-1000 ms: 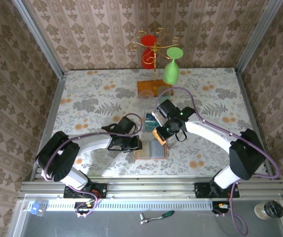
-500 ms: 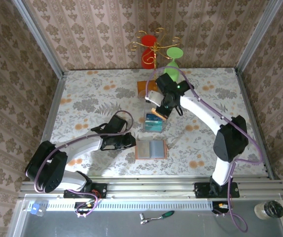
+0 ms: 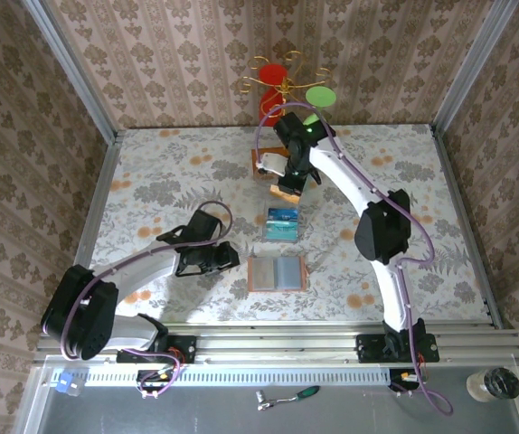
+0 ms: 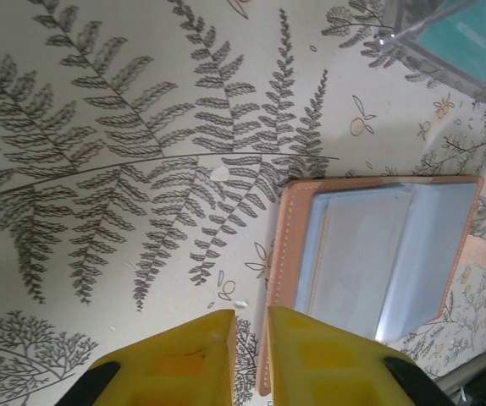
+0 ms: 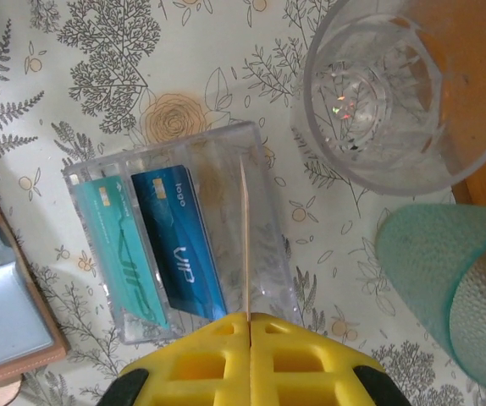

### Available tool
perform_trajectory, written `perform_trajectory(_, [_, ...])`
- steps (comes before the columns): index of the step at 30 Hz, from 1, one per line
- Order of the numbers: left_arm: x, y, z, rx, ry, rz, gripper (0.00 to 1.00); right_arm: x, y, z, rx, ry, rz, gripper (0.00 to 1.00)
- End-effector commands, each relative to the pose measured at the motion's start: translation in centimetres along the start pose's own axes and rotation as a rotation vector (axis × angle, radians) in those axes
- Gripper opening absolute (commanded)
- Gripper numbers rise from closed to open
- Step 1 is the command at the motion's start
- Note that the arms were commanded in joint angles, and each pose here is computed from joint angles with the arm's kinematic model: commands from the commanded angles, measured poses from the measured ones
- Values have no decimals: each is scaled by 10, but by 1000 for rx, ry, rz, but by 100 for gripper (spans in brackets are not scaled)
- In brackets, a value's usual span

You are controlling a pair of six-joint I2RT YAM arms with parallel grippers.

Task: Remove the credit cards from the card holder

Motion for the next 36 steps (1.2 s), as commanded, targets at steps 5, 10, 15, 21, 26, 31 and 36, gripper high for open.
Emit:
perform_trajectory(5, [10,6,-1,17,4,21,18,2,-19,-3,42,64,124,0])
perform_trajectory(10, [13,6,-1,19,14,23,18,2,-34,-5,51,78,163,0])
perform_trajectory(15, [13,6,0,18,20,24,18,1,-42,-5,53,74,171,6])
perform_trajectory(21, [14,6,1,16,23,25,19,-22,-37,-5,93,29,-31,24])
perform_trajectory(26, [14,6,1,17,23,21,19,-25,-24,0,42,21,-85,23])
perform_trajectory(31, [14,5,1,20,24,18,19,-25,-25,0,40,9,-103,18])
perform_trajectory(36, [14,5,1,18,26,17,19,-24,-34,-1,45,9,-98,11])
Point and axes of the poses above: each hand's point on the last joint's axis, 136 mm out from that joint toward the fingers, its own y axis back along the fingers, its own x axis along the line the jaws close on, z = x × y, the point moved 9 cm from there along y, back along the fingers, and after that the axes turned 13 degrees about y, right-handed, at the moved point
